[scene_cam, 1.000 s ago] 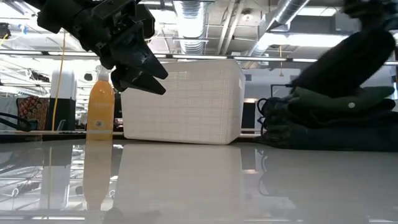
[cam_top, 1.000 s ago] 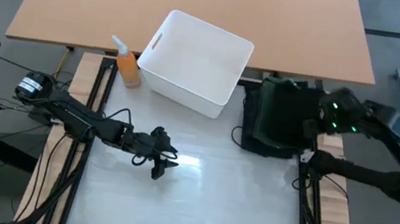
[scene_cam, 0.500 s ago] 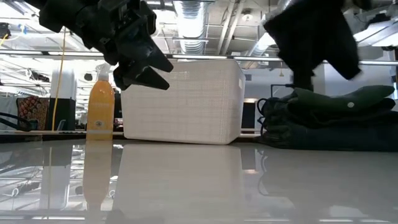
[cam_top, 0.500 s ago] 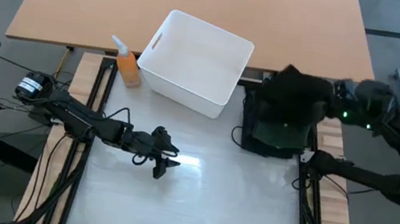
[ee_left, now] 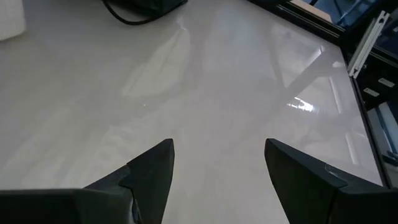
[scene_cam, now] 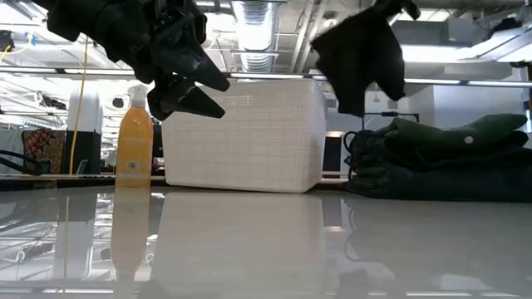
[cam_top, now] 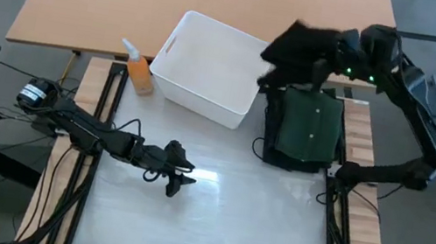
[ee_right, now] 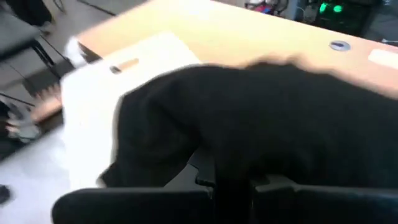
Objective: Fold laundry
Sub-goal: Stack the black shirt on top of the green polo
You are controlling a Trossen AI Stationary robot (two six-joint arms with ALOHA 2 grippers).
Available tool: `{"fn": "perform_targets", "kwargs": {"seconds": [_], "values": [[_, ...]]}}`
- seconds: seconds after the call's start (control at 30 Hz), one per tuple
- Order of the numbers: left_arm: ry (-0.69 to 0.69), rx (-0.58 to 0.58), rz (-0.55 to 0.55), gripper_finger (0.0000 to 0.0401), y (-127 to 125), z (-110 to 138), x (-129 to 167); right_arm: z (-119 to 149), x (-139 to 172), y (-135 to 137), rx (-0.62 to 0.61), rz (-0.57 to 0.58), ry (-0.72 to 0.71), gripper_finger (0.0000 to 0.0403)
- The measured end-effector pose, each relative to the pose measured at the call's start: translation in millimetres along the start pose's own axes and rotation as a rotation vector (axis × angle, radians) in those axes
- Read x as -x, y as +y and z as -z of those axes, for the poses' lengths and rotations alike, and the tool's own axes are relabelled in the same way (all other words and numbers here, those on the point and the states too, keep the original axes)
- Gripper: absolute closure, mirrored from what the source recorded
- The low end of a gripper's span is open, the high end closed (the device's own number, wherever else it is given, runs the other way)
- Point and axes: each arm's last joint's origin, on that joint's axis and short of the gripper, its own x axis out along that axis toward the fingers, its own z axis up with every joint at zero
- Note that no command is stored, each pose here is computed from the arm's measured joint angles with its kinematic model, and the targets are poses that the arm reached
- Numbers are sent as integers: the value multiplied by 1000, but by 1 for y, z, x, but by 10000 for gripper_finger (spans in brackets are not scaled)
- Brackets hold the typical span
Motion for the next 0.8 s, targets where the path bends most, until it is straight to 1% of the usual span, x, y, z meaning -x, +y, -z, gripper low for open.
{"fn": "perform_targets", "kwargs": {"seconds": [0.07, 0.13, 0.17, 0.23, 0.3, 0.4, 0.53, 0.6, 0.7, 0.8], "values": [[2, -3, 4, 159, -2, 1, 0, 4, -8, -8, 30, 29, 23, 368], [-1, -8, 2, 159, -4, 2, 1, 15, -13, -18, 27, 58, 49, 368], [-4, -11, -3, 159, -5, 3, 1, 25, -17, -22, 14, 46, 66, 368], [-9, -16, -9, 159, -6, 4, 2, 48, -24, -25, -14, -15, 86, 368], [-9, -26, -8, 159, -7, 5, 2, 73, -25, -27, -54, -39, 80, 368], [-10, -26, -9, 159, -7, 4, 2, 108, -11, -25, -87, -56, 71, 368], [-10, -26, -10, 159, -7, 4, 2, 150, 14, -22, -151, -67, 127, 368], [-11, -26, -10, 159, -7, 4, 2, 168, 28, -21, -175, -60, 177, 368], [-23, -12, -11, 159, -8, 3, 2, 195, 46, -19, -216, -20, 288, 368], [-43, -4, 0, 159, -9, 1, 2, 213, 62, -17, -284, -1, 377, 368]]}}
